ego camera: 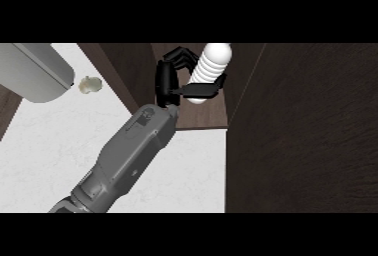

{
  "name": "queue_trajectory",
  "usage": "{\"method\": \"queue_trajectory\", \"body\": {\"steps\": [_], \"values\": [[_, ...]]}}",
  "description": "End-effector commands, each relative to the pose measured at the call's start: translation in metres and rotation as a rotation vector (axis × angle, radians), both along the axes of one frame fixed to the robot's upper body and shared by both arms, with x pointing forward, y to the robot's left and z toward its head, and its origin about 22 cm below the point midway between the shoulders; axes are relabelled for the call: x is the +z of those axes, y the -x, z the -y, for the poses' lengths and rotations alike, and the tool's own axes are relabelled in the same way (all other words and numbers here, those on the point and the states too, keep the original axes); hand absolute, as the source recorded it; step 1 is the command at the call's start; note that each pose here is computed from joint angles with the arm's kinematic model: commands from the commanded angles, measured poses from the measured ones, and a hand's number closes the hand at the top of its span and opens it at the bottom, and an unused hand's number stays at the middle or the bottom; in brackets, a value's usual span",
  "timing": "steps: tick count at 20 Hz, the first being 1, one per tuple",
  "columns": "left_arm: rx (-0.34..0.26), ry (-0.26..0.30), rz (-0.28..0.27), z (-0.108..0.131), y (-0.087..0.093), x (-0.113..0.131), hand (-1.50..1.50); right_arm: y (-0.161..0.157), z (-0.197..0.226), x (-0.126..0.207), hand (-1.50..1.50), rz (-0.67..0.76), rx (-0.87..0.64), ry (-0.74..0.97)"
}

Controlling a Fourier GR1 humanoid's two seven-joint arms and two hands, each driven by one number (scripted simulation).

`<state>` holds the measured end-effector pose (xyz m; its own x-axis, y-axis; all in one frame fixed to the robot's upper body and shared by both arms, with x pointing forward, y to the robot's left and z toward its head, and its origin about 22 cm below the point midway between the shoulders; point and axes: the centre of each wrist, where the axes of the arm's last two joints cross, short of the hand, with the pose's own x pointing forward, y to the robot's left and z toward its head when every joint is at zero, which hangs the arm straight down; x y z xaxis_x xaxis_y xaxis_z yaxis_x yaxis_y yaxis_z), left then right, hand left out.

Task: Pick up the bottled water, place it into the cabinet and close the cabinet

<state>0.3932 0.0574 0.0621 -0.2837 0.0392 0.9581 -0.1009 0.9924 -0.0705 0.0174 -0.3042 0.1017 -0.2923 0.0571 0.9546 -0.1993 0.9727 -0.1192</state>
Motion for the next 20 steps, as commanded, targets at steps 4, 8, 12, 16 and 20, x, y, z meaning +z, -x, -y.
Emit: {"method": "queue_trajectory", "body": {"steps": [4, 8, 12, 16, 20], "values": [[0.070, -0.160, 0.018, -0.008, -0.025, 0.000, 1.50, -0.003, -0.010, 0.015, -1.50, 0.071, 0.024, -0.062], [0.059, -0.251, -0.011, -0.009, -0.029, -0.007, -1.50, 0.002, -0.003, 0.018, -1.50, 0.062, 0.040, -0.055], [0.068, -0.286, -0.004, -0.015, -0.039, 0.003, -1.50, -0.002, -0.007, 0.017, -1.50, 0.080, 0.032, -0.054], [0.066, -0.296, -0.020, -0.008, -0.041, 0.009, -1.50, 0.005, -0.004, 0.024, -1.50, 0.075, 0.047, -0.037], [0.047, -0.210, -0.030, -0.021, -0.051, 0.021, -1.50, -0.005, -0.004, 0.007, -1.50, 0.079, 0.039, -0.061]]}}
